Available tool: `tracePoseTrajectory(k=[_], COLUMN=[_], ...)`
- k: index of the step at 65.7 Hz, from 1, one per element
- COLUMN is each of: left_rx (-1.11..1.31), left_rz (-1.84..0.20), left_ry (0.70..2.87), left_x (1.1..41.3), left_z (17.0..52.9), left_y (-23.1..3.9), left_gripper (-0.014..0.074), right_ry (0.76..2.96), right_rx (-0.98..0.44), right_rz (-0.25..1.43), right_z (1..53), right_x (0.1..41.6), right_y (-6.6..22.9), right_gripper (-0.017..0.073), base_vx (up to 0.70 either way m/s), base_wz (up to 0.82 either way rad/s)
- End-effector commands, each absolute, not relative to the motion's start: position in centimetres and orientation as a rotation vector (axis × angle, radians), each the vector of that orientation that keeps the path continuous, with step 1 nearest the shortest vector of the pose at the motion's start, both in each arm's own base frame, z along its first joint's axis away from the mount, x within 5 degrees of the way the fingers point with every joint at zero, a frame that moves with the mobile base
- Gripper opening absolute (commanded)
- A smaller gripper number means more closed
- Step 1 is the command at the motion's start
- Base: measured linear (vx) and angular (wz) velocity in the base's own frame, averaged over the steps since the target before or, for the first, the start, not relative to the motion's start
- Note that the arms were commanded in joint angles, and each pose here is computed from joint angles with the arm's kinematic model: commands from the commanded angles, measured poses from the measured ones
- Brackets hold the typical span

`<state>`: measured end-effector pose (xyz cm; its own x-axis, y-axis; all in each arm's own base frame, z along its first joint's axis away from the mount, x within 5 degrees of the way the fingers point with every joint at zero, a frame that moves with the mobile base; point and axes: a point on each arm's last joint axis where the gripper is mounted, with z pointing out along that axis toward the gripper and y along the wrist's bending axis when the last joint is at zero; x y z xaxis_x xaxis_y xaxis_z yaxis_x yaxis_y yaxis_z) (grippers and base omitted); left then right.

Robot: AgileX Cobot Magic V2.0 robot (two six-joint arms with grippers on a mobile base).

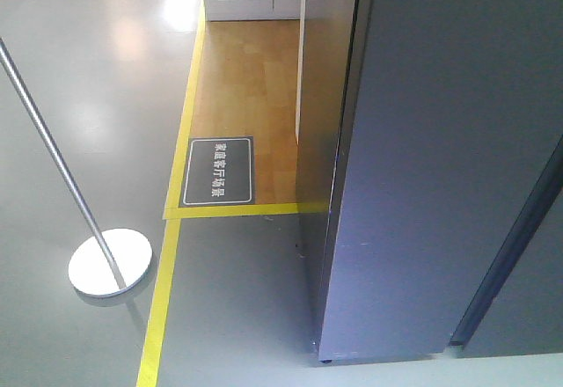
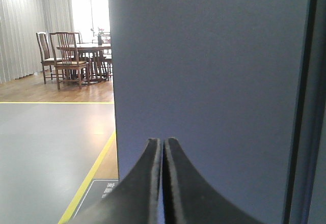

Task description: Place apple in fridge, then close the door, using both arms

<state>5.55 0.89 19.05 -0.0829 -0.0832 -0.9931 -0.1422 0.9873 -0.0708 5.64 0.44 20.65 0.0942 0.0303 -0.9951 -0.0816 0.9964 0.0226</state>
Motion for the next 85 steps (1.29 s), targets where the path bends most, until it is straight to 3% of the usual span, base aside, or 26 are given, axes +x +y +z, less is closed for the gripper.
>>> tracePoseTrajectory(k=[1,85], left_rx=[-0.144,-0.144], left_rz=[0.031,0.031], left_ry=[1.56,1.56], left_x=[5.42,5.42], left_z=[20.31,20.31], left_y=[0.7,0.7], left_gripper=[-0.0006,-0.0006], right_ry=[1.375,1.376], right_rx=[-0.042,-0.043], right_rz=[0.057,0.06], right_z=[21.58,21.57], right_x=[5.41,5.41], right_y=[0.31,0.32], right_gripper=[-0.0003,-0.0003], base_vx=[0.0,0.0], base_wz=[0.0,0.0])
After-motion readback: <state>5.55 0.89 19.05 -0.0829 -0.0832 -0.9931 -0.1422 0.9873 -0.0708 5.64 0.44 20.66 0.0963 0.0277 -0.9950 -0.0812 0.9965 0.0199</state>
